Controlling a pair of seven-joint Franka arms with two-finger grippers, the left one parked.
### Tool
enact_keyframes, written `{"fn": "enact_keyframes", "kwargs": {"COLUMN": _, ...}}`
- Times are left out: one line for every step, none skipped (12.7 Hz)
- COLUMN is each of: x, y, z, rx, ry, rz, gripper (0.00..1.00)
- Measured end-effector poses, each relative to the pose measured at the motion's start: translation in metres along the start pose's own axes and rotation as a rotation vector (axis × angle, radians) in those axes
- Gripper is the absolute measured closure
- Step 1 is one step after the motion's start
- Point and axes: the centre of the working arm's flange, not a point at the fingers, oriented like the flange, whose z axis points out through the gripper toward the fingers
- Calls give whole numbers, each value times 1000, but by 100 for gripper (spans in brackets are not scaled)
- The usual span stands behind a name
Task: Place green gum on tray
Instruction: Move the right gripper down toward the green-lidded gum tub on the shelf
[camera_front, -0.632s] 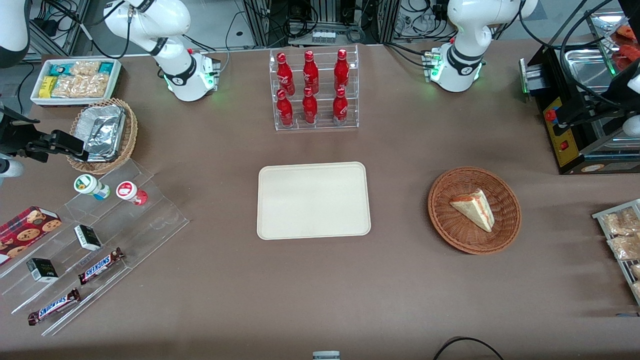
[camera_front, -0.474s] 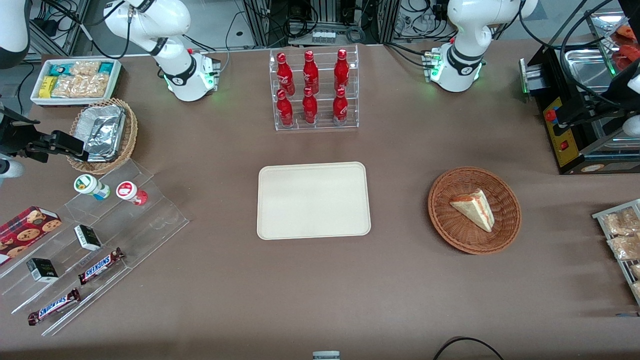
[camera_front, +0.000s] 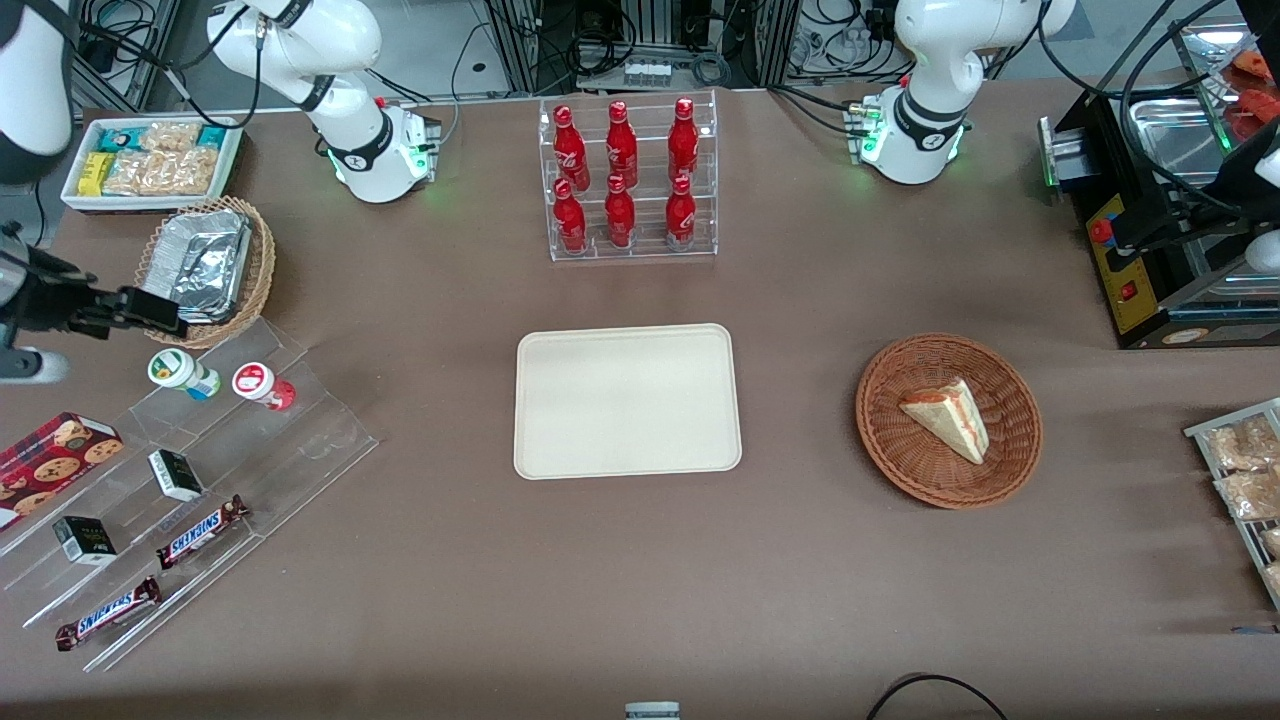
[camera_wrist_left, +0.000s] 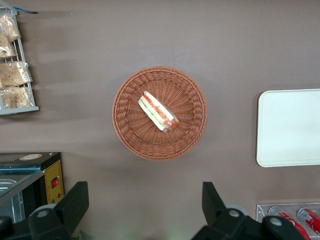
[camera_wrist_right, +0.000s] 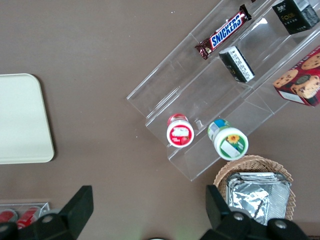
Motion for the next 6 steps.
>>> {"fn": "enact_keyframes", "kwargs": {"x": 5, "y": 1, "z": 9, "rx": -1, "ry": 5, "rz": -25, "gripper": 0}}
{"fn": "enact_keyframes", "kwargs": {"x": 8, "y": 8, "z": 18, "rx": -2, "ry": 13, "rz": -66, "gripper": 0}}
{"fn": "enact_keyframes", "kwargs": {"x": 10, "y": 21, "z": 31, "rx": -2, "ry": 26, "rz": -130, "gripper": 0}}
{"fn": "enact_keyframes", "kwargs": {"x": 11, "y": 38, "z": 45, "rx": -5, "ry": 43, "rz": -207, "gripper": 0}}
{"fn": "enact_keyframes", "kwargs": {"x": 9, "y": 54, "z": 59, "rx": -8, "ry": 58, "rz": -270, "gripper": 0}}
{"fn": "enact_keyframes", "kwargs": {"x": 4, "y": 68, "z": 72, "rx": -11, "ry": 71, "rz": -329, "gripper": 0}}
